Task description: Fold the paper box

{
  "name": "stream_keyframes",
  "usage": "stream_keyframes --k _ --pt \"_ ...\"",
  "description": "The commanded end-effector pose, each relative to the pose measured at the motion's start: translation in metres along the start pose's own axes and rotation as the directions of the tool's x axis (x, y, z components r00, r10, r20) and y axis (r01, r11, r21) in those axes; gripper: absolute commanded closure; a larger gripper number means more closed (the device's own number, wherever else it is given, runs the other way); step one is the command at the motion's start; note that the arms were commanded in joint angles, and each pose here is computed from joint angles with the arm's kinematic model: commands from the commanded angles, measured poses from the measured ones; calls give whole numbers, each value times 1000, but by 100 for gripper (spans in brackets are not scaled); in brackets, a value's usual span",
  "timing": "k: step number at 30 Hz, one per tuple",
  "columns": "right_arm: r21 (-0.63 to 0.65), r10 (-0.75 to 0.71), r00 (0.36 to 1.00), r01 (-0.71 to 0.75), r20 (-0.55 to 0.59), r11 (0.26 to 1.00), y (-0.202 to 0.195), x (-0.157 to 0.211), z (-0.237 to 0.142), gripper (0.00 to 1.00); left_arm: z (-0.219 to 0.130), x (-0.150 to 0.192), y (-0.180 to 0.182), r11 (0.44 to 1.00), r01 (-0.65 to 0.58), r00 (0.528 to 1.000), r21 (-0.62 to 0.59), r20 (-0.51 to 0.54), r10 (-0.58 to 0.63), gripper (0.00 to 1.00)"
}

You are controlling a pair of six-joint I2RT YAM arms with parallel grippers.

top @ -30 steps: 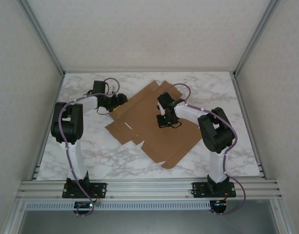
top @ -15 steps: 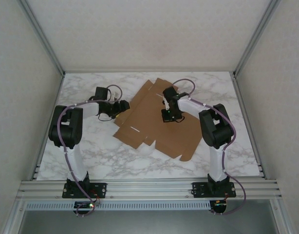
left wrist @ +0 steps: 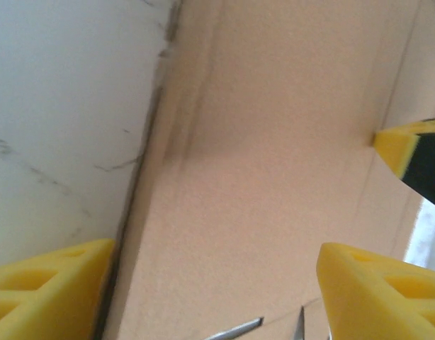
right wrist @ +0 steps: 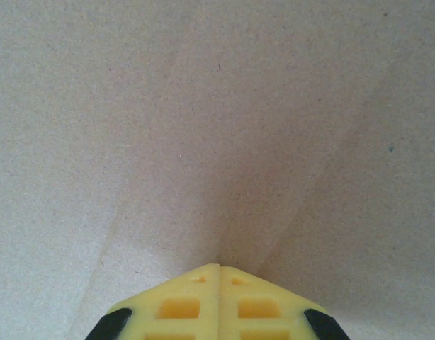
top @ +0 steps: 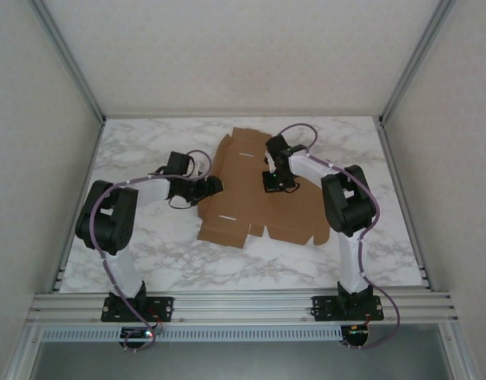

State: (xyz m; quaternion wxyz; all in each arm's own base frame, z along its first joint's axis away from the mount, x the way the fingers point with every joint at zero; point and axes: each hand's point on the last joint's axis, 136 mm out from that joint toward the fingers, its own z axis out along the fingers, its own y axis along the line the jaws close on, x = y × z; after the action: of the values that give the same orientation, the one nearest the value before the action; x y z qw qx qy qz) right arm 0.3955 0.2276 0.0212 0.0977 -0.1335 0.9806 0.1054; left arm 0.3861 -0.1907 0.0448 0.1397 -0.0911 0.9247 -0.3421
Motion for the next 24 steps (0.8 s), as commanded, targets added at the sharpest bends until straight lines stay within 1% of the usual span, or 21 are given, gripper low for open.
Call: stream_keyframes --k 1,4,7,12,15,16,18,21,24 --pt "-28 -16 999 14 -48 1000 8 18 12 100 -13 -34 -3 989 -87 989 -121 109 100 26" --pt "-10 -23 999 23 -48 1000 5 21 13 100 -18 -57 -4 975 -115 976 -190 160 146 26" --pt "-5 -34 998 34 -56 999 4 25 14 100 -15 -76 -2 965 -128 970 -228 173 170 26" --pt "4 -52 997 52 -54 999 3 27 14 100 4 -94 13 957 -142 976 -253 124 178 27" --pt "1 -49 997 49 -57 999 3 28 14 100 8 -102 27 943 -152 975 -295 111 192 27" --pt "0 -48 997 48 -57 999 2 29 15 100 8 -104 30 944 -151 975 -293 112 191 27" --pt "-1 -48 997 48 -59 999 2 30 16 100 8 -104 30 957 -149 978 -248 108 180 28" --pt "-3 -45 997 45 -64 999 2 32 19 100 14 -102 26 970 -155 981 -188 90 174 35" --pt "-4 -42 997 42 -67 999 2 33 22 100 20 -96 19 978 -164 983 -129 62 173 52"
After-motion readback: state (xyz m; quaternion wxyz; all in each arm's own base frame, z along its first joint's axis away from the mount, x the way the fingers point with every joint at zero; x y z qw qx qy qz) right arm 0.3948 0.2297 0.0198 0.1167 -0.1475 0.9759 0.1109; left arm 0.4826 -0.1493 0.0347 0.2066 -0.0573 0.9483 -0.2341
